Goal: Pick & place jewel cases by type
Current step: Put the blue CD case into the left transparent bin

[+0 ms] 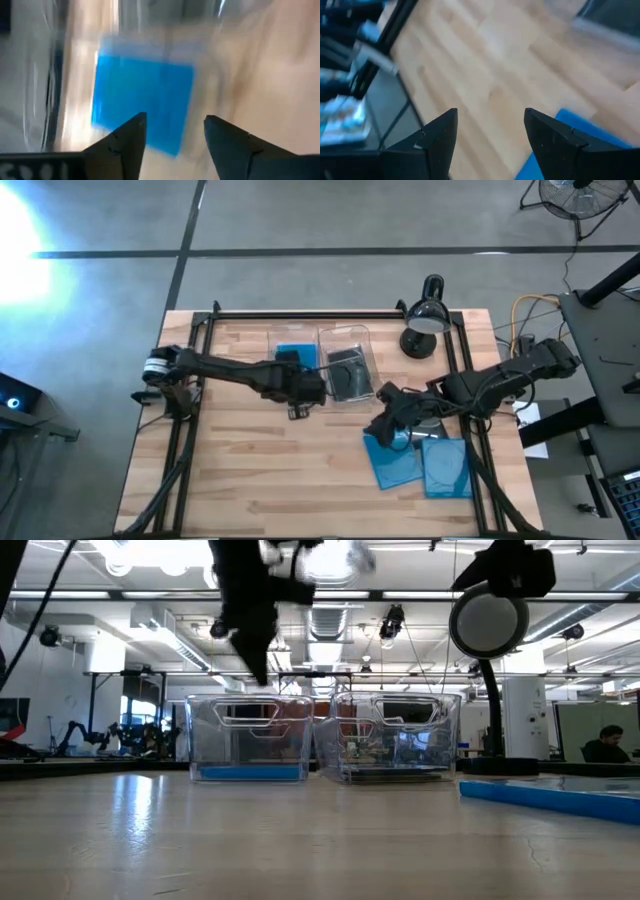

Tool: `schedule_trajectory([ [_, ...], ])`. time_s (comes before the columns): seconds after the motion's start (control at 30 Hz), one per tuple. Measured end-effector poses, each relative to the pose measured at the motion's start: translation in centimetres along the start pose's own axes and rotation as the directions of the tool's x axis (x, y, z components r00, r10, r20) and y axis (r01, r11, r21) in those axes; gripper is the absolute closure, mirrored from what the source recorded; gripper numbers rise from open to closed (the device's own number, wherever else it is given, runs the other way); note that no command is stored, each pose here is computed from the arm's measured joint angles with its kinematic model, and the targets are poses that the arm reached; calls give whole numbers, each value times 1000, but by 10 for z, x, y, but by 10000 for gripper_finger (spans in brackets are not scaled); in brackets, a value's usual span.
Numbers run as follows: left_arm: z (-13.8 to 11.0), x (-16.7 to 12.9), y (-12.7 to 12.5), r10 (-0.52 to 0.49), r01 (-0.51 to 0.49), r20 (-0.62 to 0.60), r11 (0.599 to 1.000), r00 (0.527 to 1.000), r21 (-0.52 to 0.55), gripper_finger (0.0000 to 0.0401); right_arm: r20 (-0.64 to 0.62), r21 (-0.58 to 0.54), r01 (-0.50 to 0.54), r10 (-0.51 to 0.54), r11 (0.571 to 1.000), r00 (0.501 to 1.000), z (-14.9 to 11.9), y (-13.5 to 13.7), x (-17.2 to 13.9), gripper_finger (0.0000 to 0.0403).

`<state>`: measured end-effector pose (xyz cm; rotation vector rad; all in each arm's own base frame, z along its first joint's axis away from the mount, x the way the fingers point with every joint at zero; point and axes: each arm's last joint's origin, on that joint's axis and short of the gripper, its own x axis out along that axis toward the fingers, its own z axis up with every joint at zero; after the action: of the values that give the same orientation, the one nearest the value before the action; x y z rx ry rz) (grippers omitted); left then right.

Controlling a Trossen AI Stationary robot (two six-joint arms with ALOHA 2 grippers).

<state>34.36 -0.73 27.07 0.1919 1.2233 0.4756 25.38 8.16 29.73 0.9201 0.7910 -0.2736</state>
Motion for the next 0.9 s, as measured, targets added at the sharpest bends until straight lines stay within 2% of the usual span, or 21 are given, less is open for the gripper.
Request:
schedule_trajectory([
  [0.1, 8, -26, 14, 10, -9, 104, 1000, 995, -2, 211, -93, 2, -39, 39, 999, 995, -7, 2, 0, 179],
  [0.13, 11, -39, 21, 13, -6, 144, 999, 990, -49, 209, -132, 11, -49, 50, 999, 990, -11, 3, -1, 179],
  [0.17, 14, -53, 27, -8, 29, 195, 994, 981, -109, 208, -174, 15, -53, 55, 998, 983, -17, 4, -1, 179],
  [0.2, 17, -68, 31, -67, 111, 260, 981, 963, -159, 208, -216, 15, -43, 46, 999, 975, -25, 4, -1, 179],
  [0.23, 19, -85, 34, -171, 239, 335, 955, 927, -175, 207, -254, 15, -20, 23, 1000, 967, -34, 3, -1, 179],
  [0.27, 21, -97, 34, -297, 382, 406, 912, 864, -148, 207, -294, 13, 9, -5, 1000, 956, -43, 2, 1, 179],
  [0.33, 28, -111, 29, -510, 617, 510, 785, 693, -52, 207, -371, 10, 76, -67, 997, 926, -63, -3, 8, 179],
  [0.37, 30, -112, 24, -572, 681, 530, 732, 626, -16, 207, -402, 2, 110, -101, 994, 910, -73, -6, 15, 179],
  [0.4, 32, -110, 18, -604, 714, 540, 700, 586, 8, 207, -422, -8, 143, -133, 990, 897, -83, -8, 22, 179],
  [0.43, 34, -105, 11, -613, 723, 543, 690, 575, 13, 207, -437, -20, 173, -164, 985, 885, -93, -10, 30, 179],
  [0.53, 33, -87, -7, -598, 694, 523, 720, 607, 18, 207, -447, -60, 302, -296, 951, 844, -119, -19, 57, 179],
  [0.67, 19, -76, -23, -582, 658, 472, 753, 662, 6, 207, -335, -112, 441, -452, 891, 827, -142, -28, 91, 179],
  [0.8, -14, -52, -57, -558, 593, 306, 805, 772, -28, 207, -254, -119, 515, -527, 849, 811, -154, -28, 118, 179],
  [0.87, -34, -46, -75, -564, 596, 258, 800, 785, -65, 207, -234, -129, 515, -530, 848, 815, -157, -24, 131, 179],
  [0.9, -44, -44, -84, -573, 605, 239, 791, 784, -91, 207, -231, -135, 492, -510, 860, 828, -157, -20, 139, 179],
])
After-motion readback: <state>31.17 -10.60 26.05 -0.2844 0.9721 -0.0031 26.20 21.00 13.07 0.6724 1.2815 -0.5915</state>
